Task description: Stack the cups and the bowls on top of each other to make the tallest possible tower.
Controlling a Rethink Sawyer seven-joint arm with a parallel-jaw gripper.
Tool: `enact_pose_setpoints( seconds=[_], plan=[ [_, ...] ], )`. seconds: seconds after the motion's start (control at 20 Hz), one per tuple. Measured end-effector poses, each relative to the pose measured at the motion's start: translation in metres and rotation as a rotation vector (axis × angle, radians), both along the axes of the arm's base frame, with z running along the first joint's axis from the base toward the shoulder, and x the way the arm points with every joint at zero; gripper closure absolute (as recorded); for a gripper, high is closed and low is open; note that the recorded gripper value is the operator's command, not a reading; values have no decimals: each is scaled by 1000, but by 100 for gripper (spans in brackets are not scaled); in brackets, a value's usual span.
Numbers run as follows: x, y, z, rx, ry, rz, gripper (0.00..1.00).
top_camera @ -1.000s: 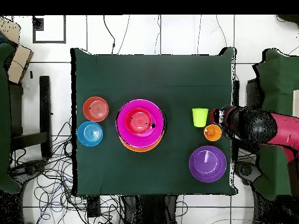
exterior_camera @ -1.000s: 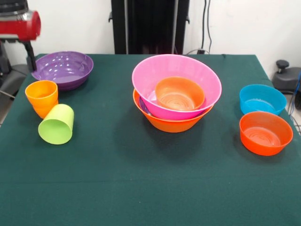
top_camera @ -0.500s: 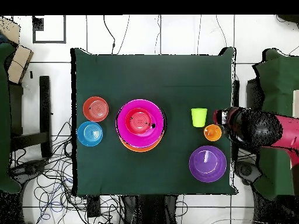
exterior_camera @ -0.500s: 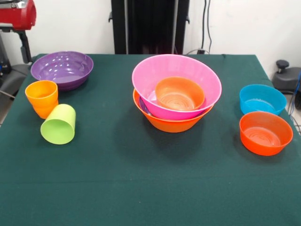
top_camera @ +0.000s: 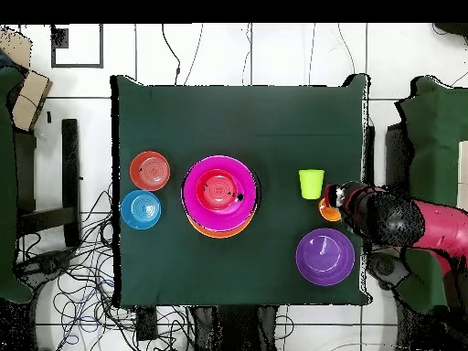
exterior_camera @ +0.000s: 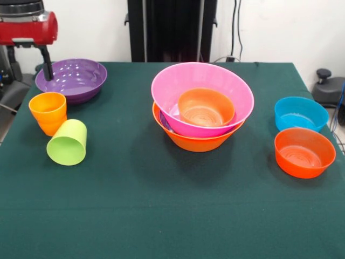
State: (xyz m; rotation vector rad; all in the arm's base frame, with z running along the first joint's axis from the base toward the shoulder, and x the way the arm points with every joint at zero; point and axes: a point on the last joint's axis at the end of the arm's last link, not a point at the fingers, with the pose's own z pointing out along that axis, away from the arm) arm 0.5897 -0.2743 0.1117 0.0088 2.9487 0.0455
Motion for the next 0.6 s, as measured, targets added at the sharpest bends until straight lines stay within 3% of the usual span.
enact_pose_setpoints(
  seconds=[0.35, 0.6],
  plan=[
    [-26, 3, -30, 35, -28, -4, 0],
    [-41, -5, -45, 65, -19, -31, 0]
  ],
)
